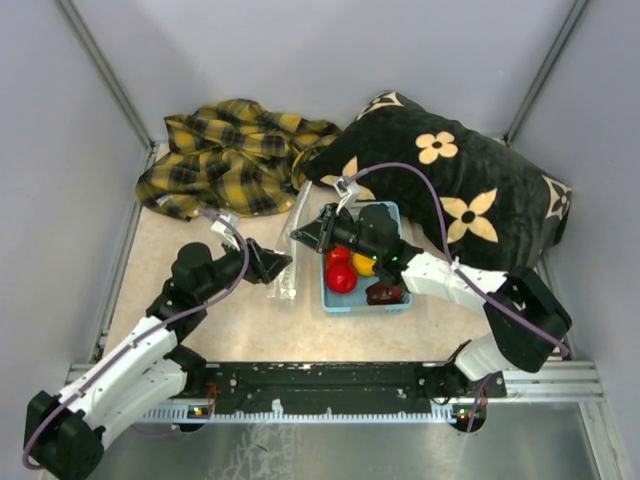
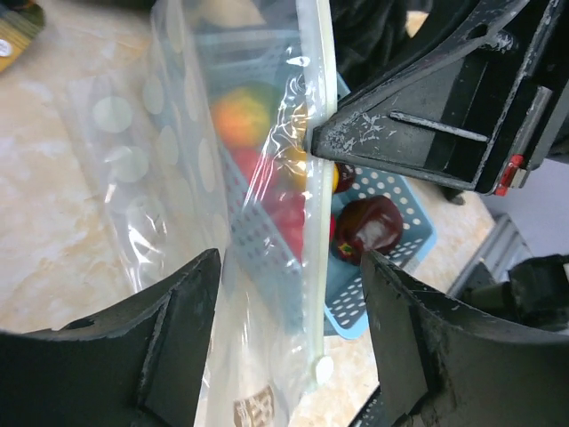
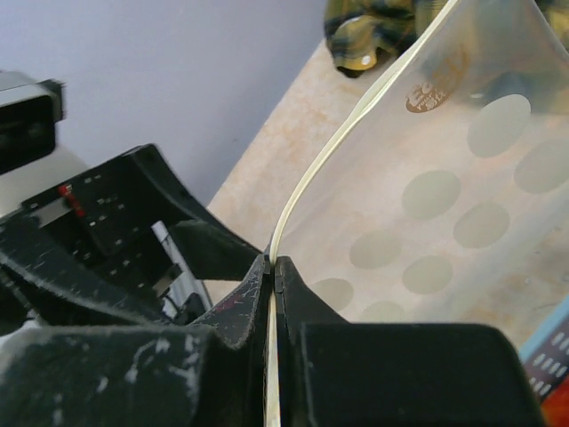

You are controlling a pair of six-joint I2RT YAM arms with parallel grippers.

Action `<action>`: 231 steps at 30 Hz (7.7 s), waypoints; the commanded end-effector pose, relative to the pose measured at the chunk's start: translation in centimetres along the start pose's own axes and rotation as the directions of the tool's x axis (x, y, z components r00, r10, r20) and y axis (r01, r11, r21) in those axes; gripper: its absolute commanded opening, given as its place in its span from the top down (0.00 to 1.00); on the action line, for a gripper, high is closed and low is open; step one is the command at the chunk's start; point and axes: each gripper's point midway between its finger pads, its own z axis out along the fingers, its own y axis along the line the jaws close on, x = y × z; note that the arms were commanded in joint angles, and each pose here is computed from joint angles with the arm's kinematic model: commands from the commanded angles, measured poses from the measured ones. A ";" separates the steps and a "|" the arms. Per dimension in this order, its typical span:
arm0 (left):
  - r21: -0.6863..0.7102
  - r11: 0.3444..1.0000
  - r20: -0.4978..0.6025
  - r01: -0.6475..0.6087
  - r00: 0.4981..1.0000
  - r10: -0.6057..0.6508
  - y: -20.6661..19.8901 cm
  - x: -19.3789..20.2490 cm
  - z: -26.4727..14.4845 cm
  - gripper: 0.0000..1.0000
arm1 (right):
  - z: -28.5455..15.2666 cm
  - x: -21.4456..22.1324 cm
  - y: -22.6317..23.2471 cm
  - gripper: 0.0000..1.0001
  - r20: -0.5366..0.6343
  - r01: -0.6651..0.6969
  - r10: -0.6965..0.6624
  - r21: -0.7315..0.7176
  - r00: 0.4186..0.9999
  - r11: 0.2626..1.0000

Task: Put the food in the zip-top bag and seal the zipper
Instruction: Open the zipper of the food storage bag at the center of the board.

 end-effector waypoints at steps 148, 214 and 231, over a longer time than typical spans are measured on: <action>-0.345 0.926 -0.167 -0.154 0.981 0.101 2.0 -1.3 4.9 0.57 | -0.5 1.6 -0.2 1.00 -0.198 0.330 -0.297 0.168 0.934 0.929; -0.549 0.791 -0.253 -0.268 0.956 0.148 5.1 -3.8 0.0 1.00 | 1.2 -2.6 -7.4 1.00 -0.132 0.320 -0.292 0.435 0.947 0.842; -0.747 0.607 -0.239 -0.271 0.962 0.136 8.3 -5.1 -3.5 0.99 | -2.0 -4.0 -5.8 1.00 -0.116 0.338 -0.321 0.448 0.940 0.828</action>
